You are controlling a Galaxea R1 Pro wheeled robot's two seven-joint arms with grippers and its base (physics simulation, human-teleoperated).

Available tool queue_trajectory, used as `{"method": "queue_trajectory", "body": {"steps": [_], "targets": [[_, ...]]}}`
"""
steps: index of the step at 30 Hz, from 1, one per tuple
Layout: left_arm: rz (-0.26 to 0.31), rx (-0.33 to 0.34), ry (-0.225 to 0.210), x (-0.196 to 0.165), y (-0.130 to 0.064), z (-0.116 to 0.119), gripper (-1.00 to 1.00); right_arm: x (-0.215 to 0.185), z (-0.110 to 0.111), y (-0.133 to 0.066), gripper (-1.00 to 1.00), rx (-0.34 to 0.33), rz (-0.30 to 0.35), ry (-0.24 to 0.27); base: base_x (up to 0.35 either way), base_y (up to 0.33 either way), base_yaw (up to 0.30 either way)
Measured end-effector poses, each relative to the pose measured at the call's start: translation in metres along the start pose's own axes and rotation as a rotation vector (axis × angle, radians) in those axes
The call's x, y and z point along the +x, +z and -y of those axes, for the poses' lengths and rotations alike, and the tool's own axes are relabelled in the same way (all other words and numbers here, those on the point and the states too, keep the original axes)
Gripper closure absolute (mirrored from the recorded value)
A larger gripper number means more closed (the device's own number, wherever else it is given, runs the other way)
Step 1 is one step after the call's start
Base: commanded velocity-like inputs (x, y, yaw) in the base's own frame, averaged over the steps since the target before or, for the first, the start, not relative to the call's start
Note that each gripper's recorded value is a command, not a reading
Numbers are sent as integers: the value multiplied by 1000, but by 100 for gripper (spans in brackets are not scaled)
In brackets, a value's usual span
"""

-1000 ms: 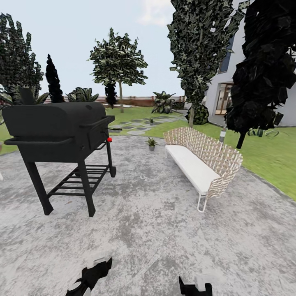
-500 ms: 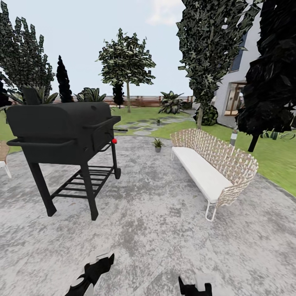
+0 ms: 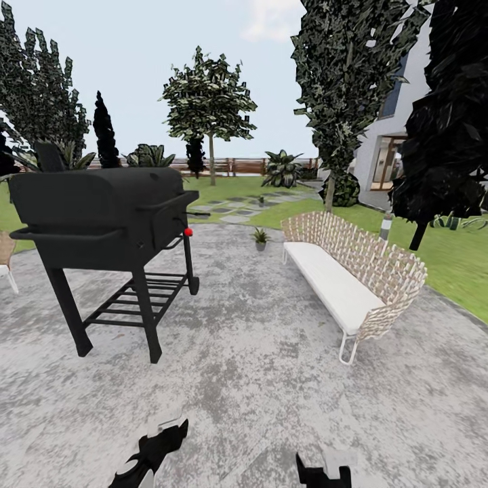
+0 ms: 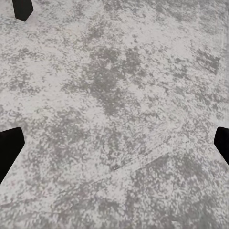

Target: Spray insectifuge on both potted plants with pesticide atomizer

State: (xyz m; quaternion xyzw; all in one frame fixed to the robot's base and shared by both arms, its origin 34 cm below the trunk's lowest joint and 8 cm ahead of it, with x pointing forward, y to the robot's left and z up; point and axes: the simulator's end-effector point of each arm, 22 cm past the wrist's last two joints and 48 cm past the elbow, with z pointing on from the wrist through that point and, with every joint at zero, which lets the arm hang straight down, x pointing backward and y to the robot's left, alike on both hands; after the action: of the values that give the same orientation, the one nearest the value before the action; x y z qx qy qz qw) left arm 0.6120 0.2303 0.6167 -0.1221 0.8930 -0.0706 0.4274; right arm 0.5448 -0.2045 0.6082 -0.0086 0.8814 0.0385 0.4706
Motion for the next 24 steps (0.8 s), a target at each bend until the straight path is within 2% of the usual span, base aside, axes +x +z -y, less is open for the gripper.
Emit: {"method": "queue_trajectory", "body": {"steps": [16,24], "targets": [[-3,-4,-1,24,16,-10,-100,26,4,15,-100,6,-4,1,0,0,0],[58,-3,0,0,29,-13,-100,38,6,22,-100,8,-3,0,0,0,0]]}}
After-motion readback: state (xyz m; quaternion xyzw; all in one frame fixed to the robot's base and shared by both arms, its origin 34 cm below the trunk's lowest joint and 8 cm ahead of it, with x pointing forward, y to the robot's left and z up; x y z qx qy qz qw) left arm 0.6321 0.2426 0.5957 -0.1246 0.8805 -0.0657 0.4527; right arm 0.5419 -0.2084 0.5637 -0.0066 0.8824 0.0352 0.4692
